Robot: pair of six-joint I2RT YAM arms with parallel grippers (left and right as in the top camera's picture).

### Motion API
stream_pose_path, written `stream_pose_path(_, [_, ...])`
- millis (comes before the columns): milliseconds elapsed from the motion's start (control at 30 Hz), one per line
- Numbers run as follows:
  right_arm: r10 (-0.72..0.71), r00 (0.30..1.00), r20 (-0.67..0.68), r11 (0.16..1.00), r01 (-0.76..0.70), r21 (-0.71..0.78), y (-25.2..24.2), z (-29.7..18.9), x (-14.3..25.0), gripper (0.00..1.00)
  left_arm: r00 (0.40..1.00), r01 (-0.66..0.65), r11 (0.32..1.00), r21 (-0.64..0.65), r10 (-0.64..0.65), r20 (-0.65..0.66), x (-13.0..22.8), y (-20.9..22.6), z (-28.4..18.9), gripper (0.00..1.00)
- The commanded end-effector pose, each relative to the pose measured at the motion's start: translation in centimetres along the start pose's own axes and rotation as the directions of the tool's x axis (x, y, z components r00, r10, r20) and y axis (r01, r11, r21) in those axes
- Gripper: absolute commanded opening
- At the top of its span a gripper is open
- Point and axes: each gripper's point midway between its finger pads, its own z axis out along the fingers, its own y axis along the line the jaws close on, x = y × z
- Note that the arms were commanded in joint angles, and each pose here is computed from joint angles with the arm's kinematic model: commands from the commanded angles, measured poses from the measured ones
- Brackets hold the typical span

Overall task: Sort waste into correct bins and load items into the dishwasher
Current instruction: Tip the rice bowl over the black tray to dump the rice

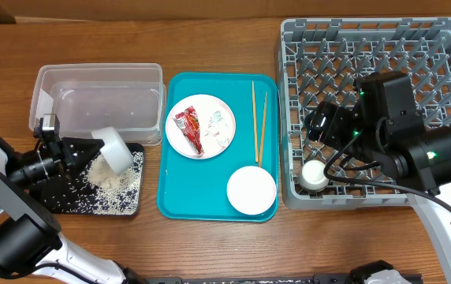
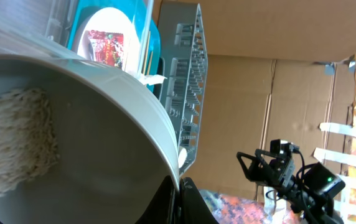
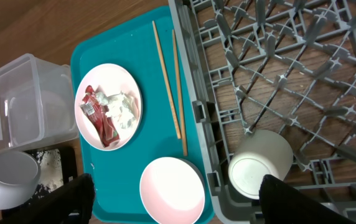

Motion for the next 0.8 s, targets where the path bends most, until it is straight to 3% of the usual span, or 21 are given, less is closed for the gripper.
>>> stream_pose_path(0, [-0.004,1.000,0.019,1.000,0.004,-0.008,0.3,-0.4,-0.4,0.86,0.998,-0.063,0.997,0.032,0.062,0.021,-0.2,-0.7,0.3,0.04])
stream_pose_path(67, [-0.004,1.000,0.019,1.000,0.004,-0.008,0.3,-0.4,-0.4,0.86,0.995,-0.101,0.995,0.026,0.100,0.017,-0.1,-0.7,0.3,0.04])
stream_pose_path(133, [-0.004,1.000,0.019,1.000,0.004,-0.008,0.3,-0.4,-0.4,0.86,0.999,-0.041,0.999,0.031,0.041,0.015,0.0,-0.6,0.4,0.04])
stream_pose_path(233, [-0.004,1.000,0.017,1.000,0.004,-0.006,0.3,-0.4,-0.3,0.86,0.987,-0.160,0.987,0.014,0.160,0.005,0.3,-0.5,0.5,0.04])
stream_pose_path(367, [-0.004,1.000,0.017,1.000,0.004,-0.006,0.2,-0.4,-0.3,0.87,0.999,-0.040,0.999,0.018,0.039,0.026,-0.6,0.1,0.5,0.04])
stream_pose_path(467, [-0.004,1.000,0.013,1.000,0.004,-0.004,0.2,-0.4,-0.2,0.87,0.988,-0.156,0.988,0.018,0.157,0.000,0.2,-0.3,0.8,0.04])
stream_pose_path(533, [-0.004,1.000,0.014,1.000,0.004,-0.004,0.2,-0.4,-0.3,0.87,0.997,-0.080,0.996,0.028,0.080,0.013,-0.1,-0.3,0.7,0.04])
stream_pose_path(633, [-0.004,1.000,0.014,1.000,0.004,-0.004,0.2,-0.4,-0.3,0.87,0.985,-0.171,0.985,0.007,0.171,-0.018,0.6,-0.4,0.9,0.04])
stream_pose_path(767, [-0.003,1.000,0.013,1.000,0.004,-0.004,0.2,-0.4,-0.3,0.87,0.991,-0.136,0.990,0.038,0.135,0.007,0.4,-0.9,0.9,0.04])
